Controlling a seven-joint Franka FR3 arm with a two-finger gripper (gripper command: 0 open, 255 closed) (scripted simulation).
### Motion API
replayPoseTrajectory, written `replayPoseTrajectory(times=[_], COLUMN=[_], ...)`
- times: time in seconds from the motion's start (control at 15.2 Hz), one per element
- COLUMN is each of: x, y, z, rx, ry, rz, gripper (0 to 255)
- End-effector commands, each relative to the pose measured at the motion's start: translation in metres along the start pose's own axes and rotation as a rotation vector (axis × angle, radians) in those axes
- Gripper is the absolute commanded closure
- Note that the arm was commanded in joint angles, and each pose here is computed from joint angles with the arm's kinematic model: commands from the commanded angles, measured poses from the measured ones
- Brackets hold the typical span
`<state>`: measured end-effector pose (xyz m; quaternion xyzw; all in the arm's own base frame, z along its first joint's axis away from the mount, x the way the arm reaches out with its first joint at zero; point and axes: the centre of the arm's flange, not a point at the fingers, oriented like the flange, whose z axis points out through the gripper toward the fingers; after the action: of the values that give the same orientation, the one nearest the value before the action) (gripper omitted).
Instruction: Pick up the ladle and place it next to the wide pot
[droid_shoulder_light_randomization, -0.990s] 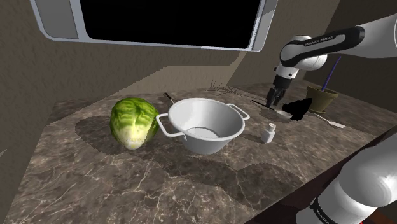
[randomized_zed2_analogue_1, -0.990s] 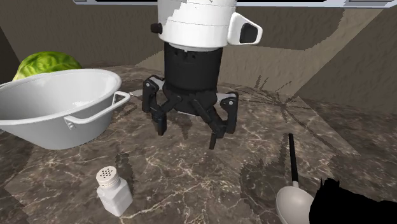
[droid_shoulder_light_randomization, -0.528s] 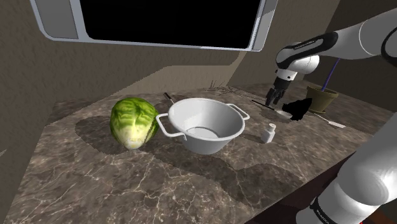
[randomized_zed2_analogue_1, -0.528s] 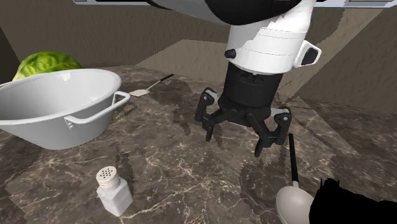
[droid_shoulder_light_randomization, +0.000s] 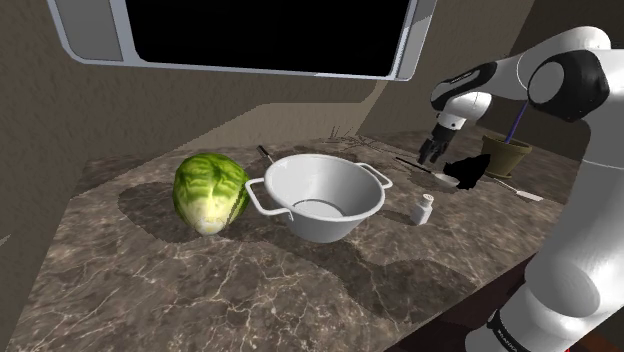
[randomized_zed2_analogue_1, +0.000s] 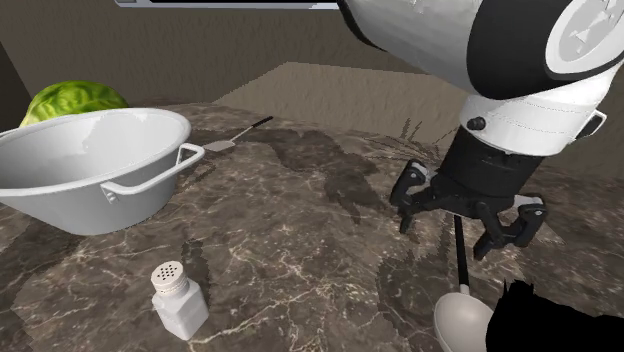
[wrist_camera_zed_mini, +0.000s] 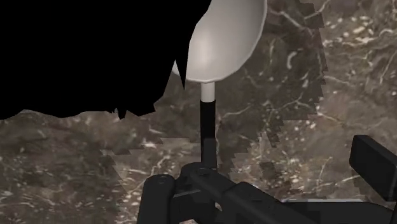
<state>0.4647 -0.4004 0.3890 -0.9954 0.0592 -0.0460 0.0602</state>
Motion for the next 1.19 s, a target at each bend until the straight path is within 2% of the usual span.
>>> replayPoseTrajectory(times=[0.0,0.13,0.66,1.12], x=[0.007,0.015,0.017,0.017], y=[0.024,0.049,0.051,0.051], z=[0.006,0.012,0.052,0.052], rx=[0.004,0.008,0.008,0.008], ry=[0.015,0.028,0.030,0.030], rz=[0.014,0.029,0.030,0.030], gripper=[0,0,0,0])
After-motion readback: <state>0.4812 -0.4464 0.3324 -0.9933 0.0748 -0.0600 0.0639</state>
